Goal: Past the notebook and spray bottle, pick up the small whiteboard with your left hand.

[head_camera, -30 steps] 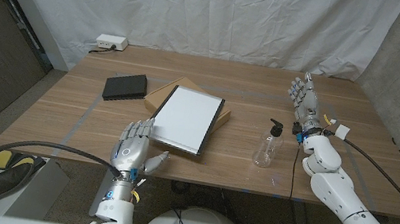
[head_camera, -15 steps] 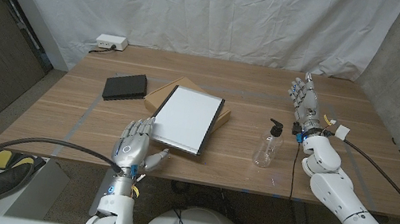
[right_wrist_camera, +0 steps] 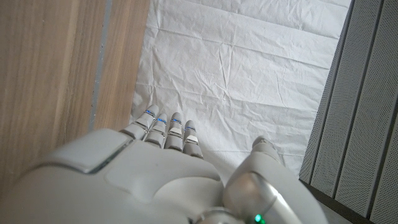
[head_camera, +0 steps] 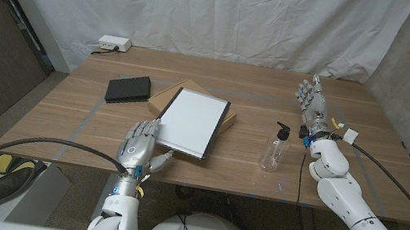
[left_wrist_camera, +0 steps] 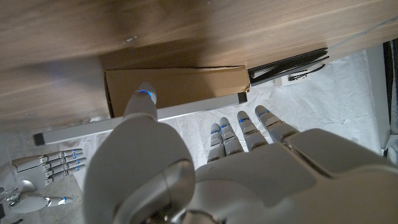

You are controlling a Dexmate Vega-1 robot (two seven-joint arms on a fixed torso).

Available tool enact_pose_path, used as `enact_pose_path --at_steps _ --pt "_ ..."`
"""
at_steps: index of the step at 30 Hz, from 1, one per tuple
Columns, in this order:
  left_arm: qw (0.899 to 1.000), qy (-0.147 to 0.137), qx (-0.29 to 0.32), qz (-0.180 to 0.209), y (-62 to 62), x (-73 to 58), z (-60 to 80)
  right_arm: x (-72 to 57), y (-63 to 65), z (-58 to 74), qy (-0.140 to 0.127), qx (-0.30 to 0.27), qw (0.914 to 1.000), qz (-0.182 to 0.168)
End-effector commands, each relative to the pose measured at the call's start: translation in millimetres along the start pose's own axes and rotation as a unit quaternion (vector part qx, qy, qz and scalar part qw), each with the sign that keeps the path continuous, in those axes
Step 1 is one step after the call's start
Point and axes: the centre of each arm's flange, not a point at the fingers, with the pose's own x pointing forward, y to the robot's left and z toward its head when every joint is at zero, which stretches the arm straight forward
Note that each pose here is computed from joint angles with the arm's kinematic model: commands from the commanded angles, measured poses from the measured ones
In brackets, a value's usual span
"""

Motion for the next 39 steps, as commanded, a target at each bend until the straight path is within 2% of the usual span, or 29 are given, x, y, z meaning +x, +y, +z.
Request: enact_pose_path --at_steps 1,18,26,36,39 --pt "1.0 -0.012 0.001 -0.007 -3.5 5.3 3.5 -4.9 -1.5 0.3 0.002 0.002 1.0 -0.002" --pt "1.0 -0.024 -0.004 -0.011 -8.1 16.0 5.2 -6.4 -0.5 -2.6 0.005 0.004 1.0 -0.006" --pt "1.0 -0.019 -0.002 -0.012 -9.4 20.6 4.9 -4.0 0.7 -4.8 0.007 0.006 0.9999 -0.007" --pt "1.0 -0.01 0.004 0.004 -8.9 21.3 4.8 -2.1 0.5 -3.7 0.003 0.008 0.9999 -0.007" --pt "1.0 -0.009 0.006 0.023 -8.7 21.5 5.5 -1.9 0.2 -3.3 0.002 0.009 0.9999 -0.008"
